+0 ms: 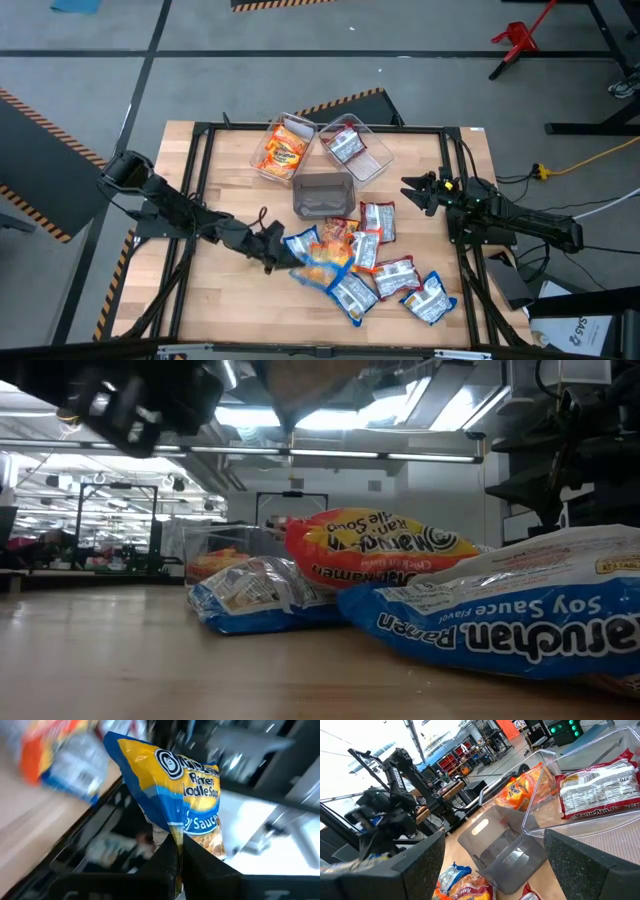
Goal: Sort Maruchan noodles
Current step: Put the blue noodle pack into the black transparent bin
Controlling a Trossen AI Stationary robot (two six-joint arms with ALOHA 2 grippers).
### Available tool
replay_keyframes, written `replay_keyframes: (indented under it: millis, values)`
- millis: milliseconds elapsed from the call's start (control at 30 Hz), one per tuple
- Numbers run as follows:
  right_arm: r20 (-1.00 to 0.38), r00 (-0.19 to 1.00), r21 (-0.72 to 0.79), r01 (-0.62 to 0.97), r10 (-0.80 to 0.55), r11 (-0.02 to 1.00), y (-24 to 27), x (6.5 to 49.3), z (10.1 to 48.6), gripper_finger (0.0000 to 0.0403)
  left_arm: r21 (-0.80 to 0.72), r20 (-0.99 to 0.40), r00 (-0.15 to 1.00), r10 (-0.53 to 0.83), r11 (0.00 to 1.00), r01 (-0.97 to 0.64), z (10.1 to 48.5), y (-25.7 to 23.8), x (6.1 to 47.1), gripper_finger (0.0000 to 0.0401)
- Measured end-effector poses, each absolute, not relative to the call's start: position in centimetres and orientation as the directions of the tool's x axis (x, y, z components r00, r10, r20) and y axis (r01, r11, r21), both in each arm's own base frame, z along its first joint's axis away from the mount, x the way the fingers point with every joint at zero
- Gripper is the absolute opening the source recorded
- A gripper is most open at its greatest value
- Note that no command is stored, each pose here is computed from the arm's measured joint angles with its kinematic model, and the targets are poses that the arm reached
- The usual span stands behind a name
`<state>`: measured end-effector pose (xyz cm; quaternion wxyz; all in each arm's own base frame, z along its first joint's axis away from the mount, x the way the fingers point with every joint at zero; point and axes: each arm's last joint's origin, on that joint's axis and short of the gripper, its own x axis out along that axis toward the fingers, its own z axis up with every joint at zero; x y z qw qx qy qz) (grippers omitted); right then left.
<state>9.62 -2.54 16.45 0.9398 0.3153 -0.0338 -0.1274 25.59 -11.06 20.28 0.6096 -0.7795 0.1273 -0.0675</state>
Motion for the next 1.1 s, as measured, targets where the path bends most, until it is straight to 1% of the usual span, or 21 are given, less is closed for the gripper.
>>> replay_keyframes:
  millis: [100,200,333,400,500,633,700,767,833,967,1100]
  values:
    - [-0.016,0.965,0.601,0.218,-0.261,0.769,-2.5,9.6,16.5,0.0324,-0.971,-0.023,0.989,-0.147,-0.234,-0.058,20.6,-9.8,26.1,0.0]
    - [-0.017,0.965,0.601,0.218,-0.261,0.769,-2.5,9.6,16.5,0.0324,-0.98,0.005,0.999,-0.046,-0.197,-0.004,21.5,-8.2,27.1,0.0]
    - [-0.017,0.965,0.601,0.218,-0.261,0.769,-2.5,9.6,16.5,0.0324,-0.993,0.058,0.998,0.029,-0.101,0.061,23.4,-5.5,28.8,0.0]
    - [-0.017,0.965,0.601,0.218,-0.261,0.769,-2.5,9.6,16.5,0.0324,-0.998,0.047,0.998,0.033,-0.032,0.048,24.2,-3.9,29.6,0.0]
    - [-0.017,0.965,0.601,0.218,-0.261,0.769,-2.5,9.6,16.5,0.0324,-0.996,-0.059,0.998,0.028,0.06,-0.061,24.7,-1.7,30.7,0.0]
    - [-0.017,0.965,0.601,0.219,-0.261,0.769,-2.5,9.6,16.5,0.0324,-0.935,-0.297,0.953,0.059,0.185,-0.303,24.4,0.6,31.2,0.0]
    - [-0.017,0.965,0.601,0.218,-0.261,0.769,-2.5,9.6,16.5,0.0324,-0.891,-0.383,0.919,0.094,0.226,-0.395,24.4,1.4,31.2,0.0]
    - [-0.017,0.965,0.601,0.218,-0.261,0.769,-2.5,9.6,16.5,0.0324,-0.859,-0.427,0.892,0.15,0.24,-0.452,24.3,2.0,31.1,0.0]
    - [-0.017,0.965,0.601,0.218,-0.261,0.769,-2.5,9.6,16.5,0.0324,-0.835,-0.459,0.862,0.213,0.227,-0.501,23.8,2.4,30.8,0.0]
    - [-0.017,0.965,0.588,0.221,-0.261,0.779,-2.5,9.6,16.5,0.0324,-0.815,-0.486,0.809,0.331,0.161,-0.556,22.5,2.6,30.1,0.0]
    - [-0.016,0.965,0.58,0.222,-0.261,0.783,-2.5,9.6,16.5,0.0324,-0.797,-0.52,0.767,0.377,0.11,-0.594,20.7,2.3,29.3,0.0]
